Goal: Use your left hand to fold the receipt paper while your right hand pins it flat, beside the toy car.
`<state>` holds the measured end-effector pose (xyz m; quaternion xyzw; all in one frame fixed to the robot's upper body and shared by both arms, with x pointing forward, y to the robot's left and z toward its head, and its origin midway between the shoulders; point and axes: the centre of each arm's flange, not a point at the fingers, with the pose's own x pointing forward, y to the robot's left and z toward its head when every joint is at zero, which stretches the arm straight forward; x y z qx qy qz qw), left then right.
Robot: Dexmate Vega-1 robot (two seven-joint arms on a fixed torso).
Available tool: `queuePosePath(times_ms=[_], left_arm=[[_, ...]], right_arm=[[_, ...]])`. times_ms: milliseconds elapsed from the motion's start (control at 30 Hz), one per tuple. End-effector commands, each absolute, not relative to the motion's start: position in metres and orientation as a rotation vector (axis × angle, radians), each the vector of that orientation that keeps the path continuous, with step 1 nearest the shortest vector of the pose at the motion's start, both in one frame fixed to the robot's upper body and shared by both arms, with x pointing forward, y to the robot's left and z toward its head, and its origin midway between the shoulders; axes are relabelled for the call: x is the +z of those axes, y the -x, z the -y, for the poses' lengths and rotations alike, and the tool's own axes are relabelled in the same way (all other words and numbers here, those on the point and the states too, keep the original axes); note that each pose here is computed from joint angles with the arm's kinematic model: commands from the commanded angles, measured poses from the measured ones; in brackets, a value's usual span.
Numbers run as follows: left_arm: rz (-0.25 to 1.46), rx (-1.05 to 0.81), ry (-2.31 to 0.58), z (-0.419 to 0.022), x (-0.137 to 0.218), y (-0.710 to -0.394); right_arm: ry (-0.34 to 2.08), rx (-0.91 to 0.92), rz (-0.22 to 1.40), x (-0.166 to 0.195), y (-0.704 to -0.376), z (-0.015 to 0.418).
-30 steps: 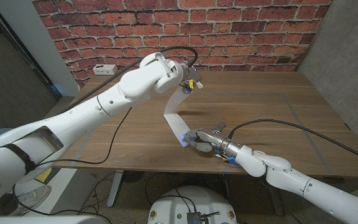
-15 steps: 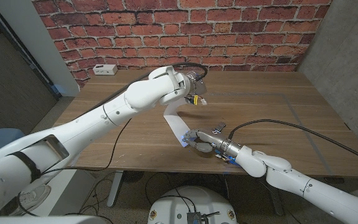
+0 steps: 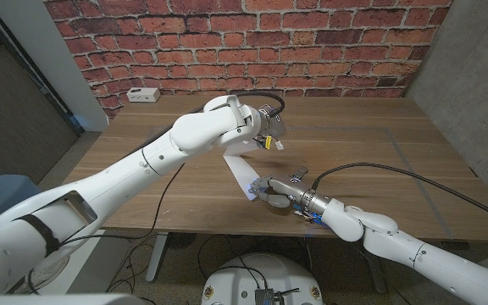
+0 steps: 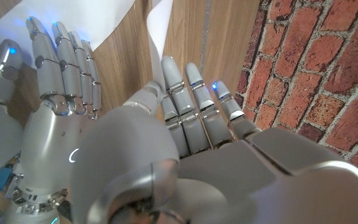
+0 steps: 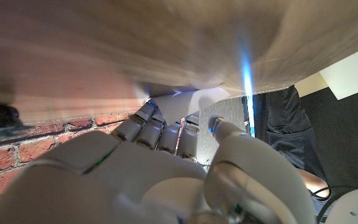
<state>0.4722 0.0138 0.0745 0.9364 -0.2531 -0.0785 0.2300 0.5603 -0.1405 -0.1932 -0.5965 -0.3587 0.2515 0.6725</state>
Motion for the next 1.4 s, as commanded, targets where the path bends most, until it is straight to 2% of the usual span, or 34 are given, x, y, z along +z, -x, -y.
queuePosePath(times_ms=[33,567,833,1400], left_arm=[[0.674,-0.353,-2.517,-0.01,0.068,-0.47],[0.635,-0.387,-2.471,-0.013,0.065,-0.465],[0.639,-0.388,-2.453,-0.017,0.065,-0.465],[0.637,-0.386,-2.435,-0.022,0.069,-0.474]], right_arm=[[1.369,0.567,0.808,-0.194,-0.562,0.146],[1.388,0.533,0.834,-0.189,-0.56,0.15],[1.37,0.489,0.876,-0.172,-0.553,0.155],[1.272,0.423,1.085,-0.123,-0.5,0.167]])
